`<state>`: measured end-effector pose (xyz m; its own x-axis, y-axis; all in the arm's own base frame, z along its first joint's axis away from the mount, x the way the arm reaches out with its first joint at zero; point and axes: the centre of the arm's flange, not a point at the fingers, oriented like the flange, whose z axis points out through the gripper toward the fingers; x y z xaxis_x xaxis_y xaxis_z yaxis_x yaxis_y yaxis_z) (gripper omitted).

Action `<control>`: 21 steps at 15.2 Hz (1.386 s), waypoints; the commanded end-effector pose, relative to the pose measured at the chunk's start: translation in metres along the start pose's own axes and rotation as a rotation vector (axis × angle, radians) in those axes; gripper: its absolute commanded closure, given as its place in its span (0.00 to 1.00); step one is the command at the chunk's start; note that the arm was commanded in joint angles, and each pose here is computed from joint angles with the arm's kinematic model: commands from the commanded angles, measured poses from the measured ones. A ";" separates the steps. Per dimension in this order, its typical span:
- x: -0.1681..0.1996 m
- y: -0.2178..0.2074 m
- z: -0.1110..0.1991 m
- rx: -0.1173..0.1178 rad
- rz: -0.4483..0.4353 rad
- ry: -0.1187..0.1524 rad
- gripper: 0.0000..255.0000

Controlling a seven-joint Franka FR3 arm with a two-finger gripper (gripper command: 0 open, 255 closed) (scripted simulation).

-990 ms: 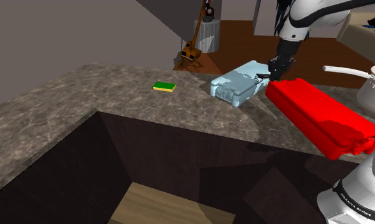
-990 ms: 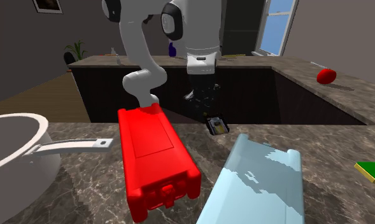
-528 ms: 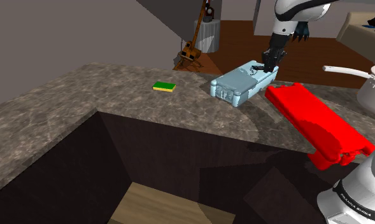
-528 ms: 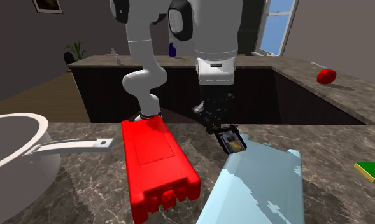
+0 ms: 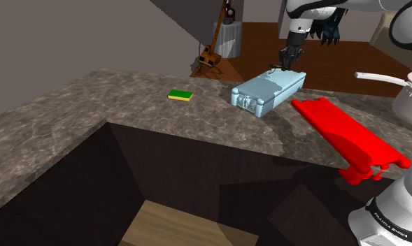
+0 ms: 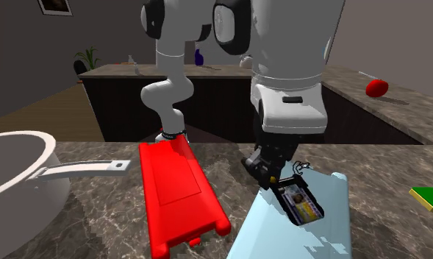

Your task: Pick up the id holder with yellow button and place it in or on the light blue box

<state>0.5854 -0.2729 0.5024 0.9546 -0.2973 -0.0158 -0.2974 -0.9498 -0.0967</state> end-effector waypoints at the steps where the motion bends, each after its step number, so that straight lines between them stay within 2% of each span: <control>1: 0.025 0.010 -0.005 0.000 -0.002 0.000 1.00; 15: 0.026 0.017 0.069 0.000 -0.002 0.000 1.00; 21: 0.026 0.018 0.073 0.000 -0.002 0.000 1.00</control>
<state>0.6060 -0.2904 0.4291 0.9552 -0.2956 -0.0135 -0.2955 -0.9504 -0.0969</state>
